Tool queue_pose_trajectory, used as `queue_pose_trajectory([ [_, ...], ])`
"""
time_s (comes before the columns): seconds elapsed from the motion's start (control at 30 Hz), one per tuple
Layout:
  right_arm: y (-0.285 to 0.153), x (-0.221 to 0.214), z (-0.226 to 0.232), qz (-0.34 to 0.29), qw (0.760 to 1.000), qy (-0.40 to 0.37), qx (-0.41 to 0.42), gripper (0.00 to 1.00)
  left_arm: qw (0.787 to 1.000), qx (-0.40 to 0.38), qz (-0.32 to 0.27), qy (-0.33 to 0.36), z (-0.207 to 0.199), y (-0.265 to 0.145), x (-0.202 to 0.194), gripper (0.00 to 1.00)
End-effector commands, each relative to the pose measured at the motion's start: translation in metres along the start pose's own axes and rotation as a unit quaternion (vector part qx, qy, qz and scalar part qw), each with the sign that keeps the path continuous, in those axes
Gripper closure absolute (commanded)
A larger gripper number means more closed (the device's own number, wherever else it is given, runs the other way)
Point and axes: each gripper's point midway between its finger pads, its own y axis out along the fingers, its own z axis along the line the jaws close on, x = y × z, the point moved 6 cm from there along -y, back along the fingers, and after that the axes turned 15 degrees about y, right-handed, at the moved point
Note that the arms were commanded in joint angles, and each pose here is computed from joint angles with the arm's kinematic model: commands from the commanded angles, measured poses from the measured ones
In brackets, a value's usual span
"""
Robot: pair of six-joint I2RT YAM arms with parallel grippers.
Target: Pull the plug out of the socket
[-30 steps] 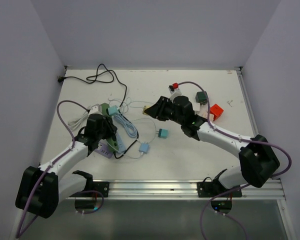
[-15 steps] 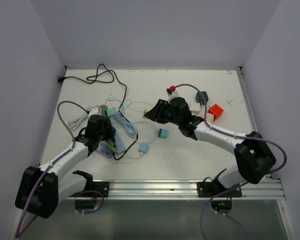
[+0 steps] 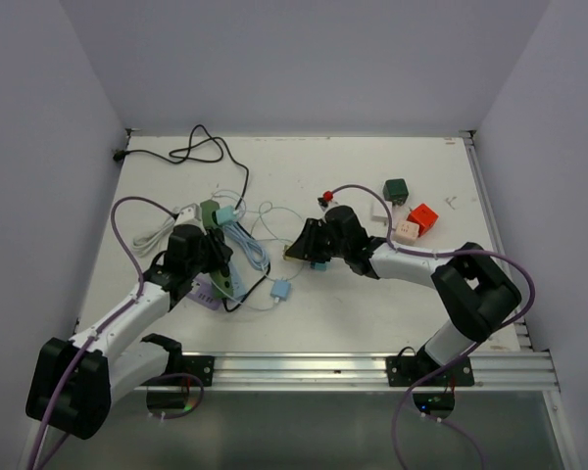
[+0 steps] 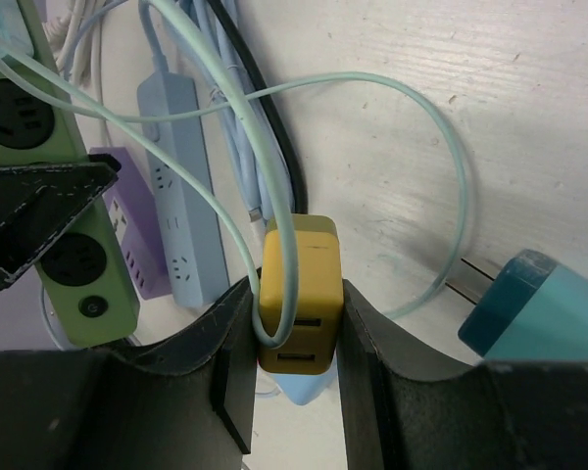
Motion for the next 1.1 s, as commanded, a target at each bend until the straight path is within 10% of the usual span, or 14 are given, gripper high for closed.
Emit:
queue_pose_trajectory([
  [0.0,-0.002,0.006,0.019,0.003,0.999,-0.01,0.044,0.78,0.997,-0.041,-0.062,0.0,-0.016,-0.003,0.024,1.0],
  [0.4,-0.004,0.005,0.019,0.007,0.999,-0.011,0.04,0.41,0.997,-0.055,-0.055,0.019,-0.038,0.001,0.022,1.0],
  [1.07,-0.055,0.027,0.073,-0.06,0.989,-0.047,0.123,0.35,0.991,-0.112,-0.07,0.031,-0.057,-0.004,0.024,1.0],
])
